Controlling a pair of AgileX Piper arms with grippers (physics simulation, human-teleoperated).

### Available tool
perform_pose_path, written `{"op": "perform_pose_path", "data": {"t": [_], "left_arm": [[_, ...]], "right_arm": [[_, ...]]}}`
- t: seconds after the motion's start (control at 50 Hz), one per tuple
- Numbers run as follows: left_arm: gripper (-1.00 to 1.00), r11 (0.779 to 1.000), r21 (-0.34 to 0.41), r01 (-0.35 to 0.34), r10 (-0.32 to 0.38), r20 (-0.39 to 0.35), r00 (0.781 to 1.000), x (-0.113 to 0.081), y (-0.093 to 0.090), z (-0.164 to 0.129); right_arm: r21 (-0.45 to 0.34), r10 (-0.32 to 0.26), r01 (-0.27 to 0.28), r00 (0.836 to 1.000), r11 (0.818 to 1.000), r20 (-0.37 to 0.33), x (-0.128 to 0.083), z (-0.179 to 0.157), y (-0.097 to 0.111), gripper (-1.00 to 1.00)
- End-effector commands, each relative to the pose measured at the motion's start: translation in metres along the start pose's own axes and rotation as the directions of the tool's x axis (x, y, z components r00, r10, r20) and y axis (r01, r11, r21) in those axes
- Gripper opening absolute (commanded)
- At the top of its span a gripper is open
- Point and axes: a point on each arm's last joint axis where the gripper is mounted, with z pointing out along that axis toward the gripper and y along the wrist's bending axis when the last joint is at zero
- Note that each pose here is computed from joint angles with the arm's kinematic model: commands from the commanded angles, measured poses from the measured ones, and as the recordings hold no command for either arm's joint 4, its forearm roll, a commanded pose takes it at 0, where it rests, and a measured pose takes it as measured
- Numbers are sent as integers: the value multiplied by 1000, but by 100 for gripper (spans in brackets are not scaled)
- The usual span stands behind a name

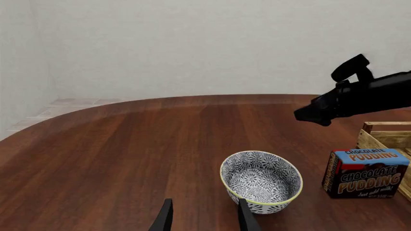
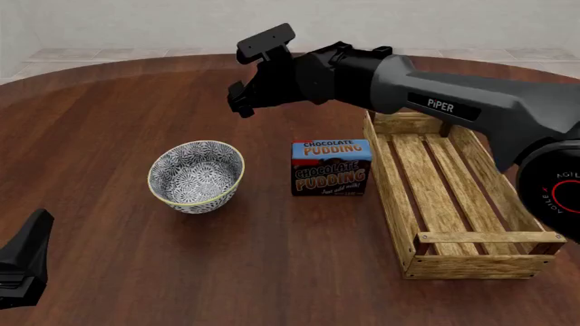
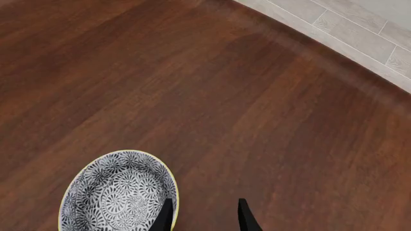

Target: Pick up the bowl on the left and put it in the tray.

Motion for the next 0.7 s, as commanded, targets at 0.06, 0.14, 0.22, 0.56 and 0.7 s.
{"op": "perform_pose_path", "data": {"t": [0.06,0.14,0.22,0.56,0.7], "left_arm": [[100,1000,0,0,0,0,1000,0,0,0],[100,1000,0,0,0,0,1000,0,0,0],[100,1000,0,0,0,0,1000,0,0,0],[100,1000,0,0,0,0,1000,0,0,0],[100,1000,0,0,0,0,1000,0,0,0]], "right_arm": [[-16,-18,17,999,1000,-35,11,22,8,100],[-16,-18,17,999,1000,-40,13,27,8,100],[-17,-18,17,999,1000,-47,15,31,8,100],[-13,-31,29,995,999,-94,31,64,4,100],[-18,-46,45,993,999,-108,35,72,5,100]]}}
